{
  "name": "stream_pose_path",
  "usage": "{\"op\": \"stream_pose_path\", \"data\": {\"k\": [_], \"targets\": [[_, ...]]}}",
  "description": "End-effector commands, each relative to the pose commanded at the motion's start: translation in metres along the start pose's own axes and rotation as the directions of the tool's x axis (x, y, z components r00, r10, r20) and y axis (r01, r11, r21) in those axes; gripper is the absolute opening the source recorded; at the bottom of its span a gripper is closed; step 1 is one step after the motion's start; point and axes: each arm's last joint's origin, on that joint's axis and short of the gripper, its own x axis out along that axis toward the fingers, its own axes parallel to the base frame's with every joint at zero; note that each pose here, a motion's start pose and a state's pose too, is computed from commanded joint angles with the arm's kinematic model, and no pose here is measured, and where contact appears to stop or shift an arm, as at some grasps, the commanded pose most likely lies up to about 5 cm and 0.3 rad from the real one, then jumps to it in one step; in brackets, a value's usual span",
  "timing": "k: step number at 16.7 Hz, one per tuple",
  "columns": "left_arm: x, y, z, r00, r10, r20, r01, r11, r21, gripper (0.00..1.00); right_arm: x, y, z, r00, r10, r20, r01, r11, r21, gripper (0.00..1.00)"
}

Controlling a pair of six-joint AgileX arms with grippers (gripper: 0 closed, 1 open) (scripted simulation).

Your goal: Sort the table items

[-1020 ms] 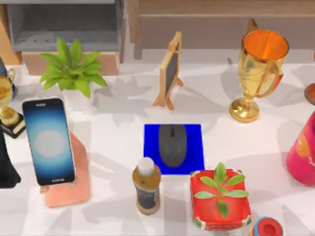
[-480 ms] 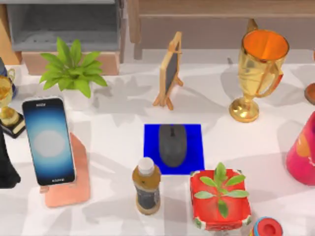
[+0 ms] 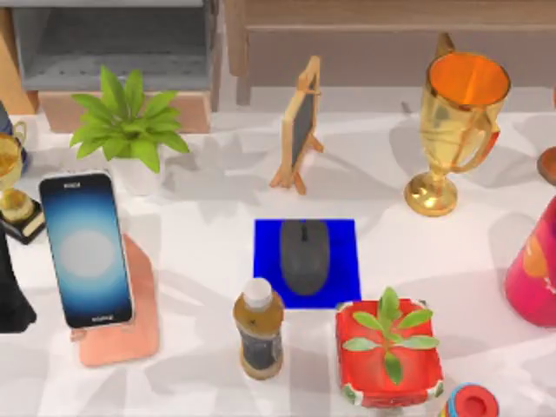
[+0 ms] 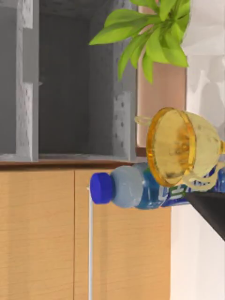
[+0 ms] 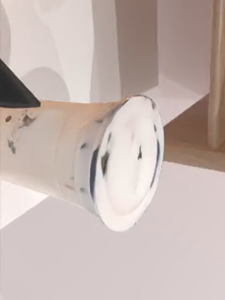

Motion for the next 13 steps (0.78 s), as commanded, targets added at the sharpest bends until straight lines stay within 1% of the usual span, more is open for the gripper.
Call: {"op": "stream_pose_path", "data": {"k": [2, 5, 9, 11, 13], "targets": [[0.000, 0.000, 0.000, 1.000, 0.000, 0.000, 0.000, 1.000, 0.000, 1.00, 0.025, -0.013, -0.014, 0.997, 0.053, -0.060, -0.052, 0.998, 0.021, 1.00], [0.000, 0.000, 0.000, 1.000, 0.000, 0.000, 0.000, 1.000, 0.000, 1.00, 0.062, -0.028, -0.036, 0.984, 0.158, -0.086, -0.154, 0.986, 0.059, 1.00], [0.000, 0.000, 0.000, 1.000, 0.000, 0.000, 0.000, 1.000, 0.000, 1.00, 0.104, -0.034, -0.055, 0.952, 0.301, -0.046, -0.297, 0.951, 0.087, 1.00], [0.000, 0.000, 0.000, 1.000, 0.000, 0.000, 0.000, 1.000, 0.000, 1.00, 0.120, -0.034, -0.058, 0.935, 0.353, -0.016, -0.351, 0.933, 0.083, 1.00], [0.000, 0.000, 0.000, 1.000, 0.000, 0.000, 0.000, 1.000, 0.000, 1.00, 0.127, -0.032, -0.059, 0.925, 0.381, -0.001, -0.380, 0.922, 0.080, 1.00]]}}
